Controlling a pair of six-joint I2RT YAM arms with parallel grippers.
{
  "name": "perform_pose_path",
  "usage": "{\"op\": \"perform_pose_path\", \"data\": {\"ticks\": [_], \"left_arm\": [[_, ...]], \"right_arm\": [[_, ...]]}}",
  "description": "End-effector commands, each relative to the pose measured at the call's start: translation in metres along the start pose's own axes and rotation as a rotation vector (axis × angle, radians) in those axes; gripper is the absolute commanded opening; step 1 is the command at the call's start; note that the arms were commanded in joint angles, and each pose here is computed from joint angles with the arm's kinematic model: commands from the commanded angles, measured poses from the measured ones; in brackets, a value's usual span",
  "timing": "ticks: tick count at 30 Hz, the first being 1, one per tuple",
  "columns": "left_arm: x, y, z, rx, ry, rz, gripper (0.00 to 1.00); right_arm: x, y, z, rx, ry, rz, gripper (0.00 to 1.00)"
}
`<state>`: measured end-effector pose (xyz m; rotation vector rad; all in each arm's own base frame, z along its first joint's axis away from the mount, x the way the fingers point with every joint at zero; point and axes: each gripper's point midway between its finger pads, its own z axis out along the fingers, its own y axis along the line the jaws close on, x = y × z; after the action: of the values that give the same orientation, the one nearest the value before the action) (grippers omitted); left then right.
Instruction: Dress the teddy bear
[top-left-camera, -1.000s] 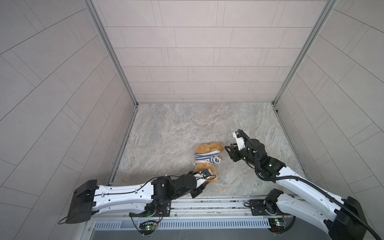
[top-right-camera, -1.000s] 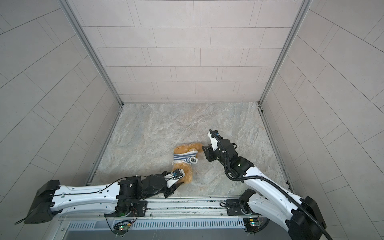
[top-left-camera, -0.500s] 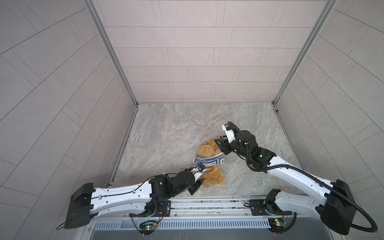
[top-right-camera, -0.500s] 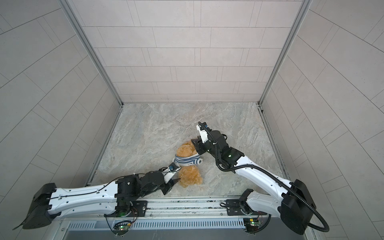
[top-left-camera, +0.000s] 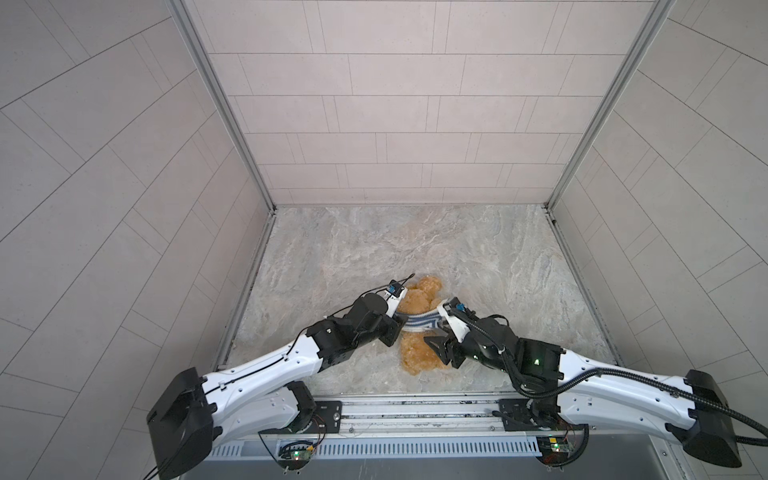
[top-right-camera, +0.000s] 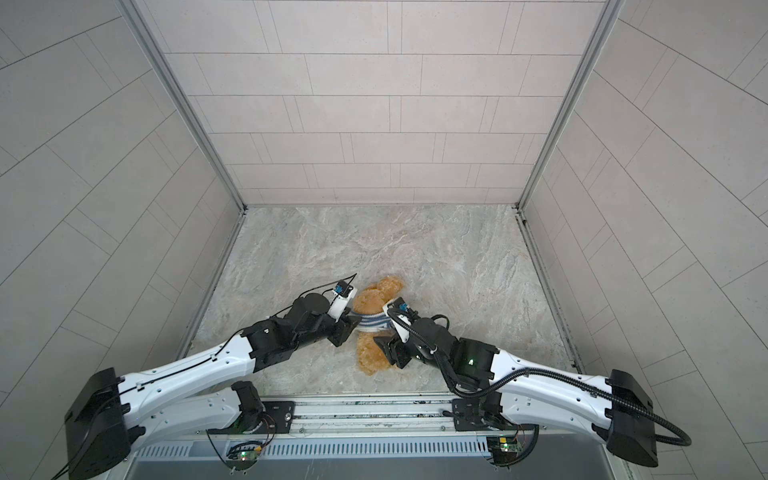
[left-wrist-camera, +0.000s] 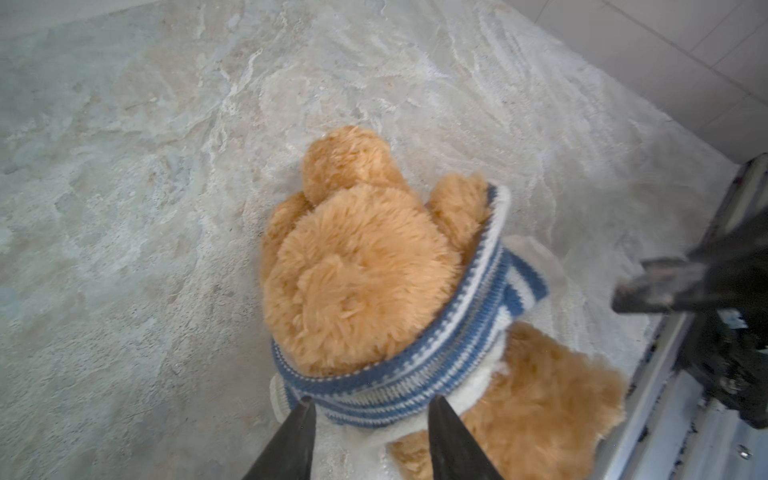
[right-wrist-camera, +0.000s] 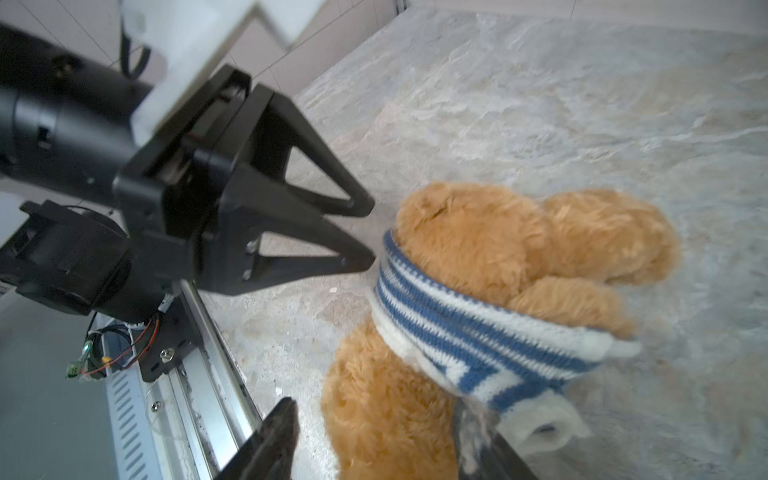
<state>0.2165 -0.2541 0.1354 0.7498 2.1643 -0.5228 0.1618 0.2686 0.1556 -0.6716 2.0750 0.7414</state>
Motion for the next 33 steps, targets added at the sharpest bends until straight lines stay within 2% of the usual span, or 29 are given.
{"op": "perform_pose_path", "data": {"ticks": [1, 7, 8, 14, 17, 21, 26, 33], "left_arm": [[-0.021, -0.007, 0.005, 0.028, -0.044, 0.046, 0.49], [-0.014, -0.009, 0.022, 0.033, 0.000, 0.077, 0.49], [-0.014, -0.007, 0.024, 0.024, 0.004, 0.080, 0.46], [-0.016, -0.003, 0.029, -0.002, 0.006, 0.079, 0.11], [-0.017, -0.002, 0.026, -0.005, -0.005, 0.067, 0.01], [-0.018, 0.003, 0.017, -0.035, -0.022, 0.044, 0.00], [-0.019, 0.015, 0.003, -0.088, -0.022, -0.017, 0.00], [-0.006, 0.024, -0.029, -0.122, -0.004, -0.132, 0.00]], "right_arm": [[0.010, -0.009, 0.009, 0.042, -0.010, 0.067, 0.63], [0.021, -0.021, 0.019, 0.110, 0.014, 0.042, 0.64], [0.023, -0.022, 0.021, 0.113, 0.017, 0.039, 0.64], [0.036, -0.027, 0.032, 0.124, 0.059, 0.042, 0.58], [0.039, -0.032, 0.033, 0.133, 0.064, 0.051, 0.45], [0.040, -0.043, 0.028, 0.163, 0.067, 0.058, 0.28], [0.036, -0.058, 0.020, 0.199, 0.058, 0.059, 0.00], [0.018, -0.078, 0.005, 0.242, -0.003, 0.066, 0.00]]}}
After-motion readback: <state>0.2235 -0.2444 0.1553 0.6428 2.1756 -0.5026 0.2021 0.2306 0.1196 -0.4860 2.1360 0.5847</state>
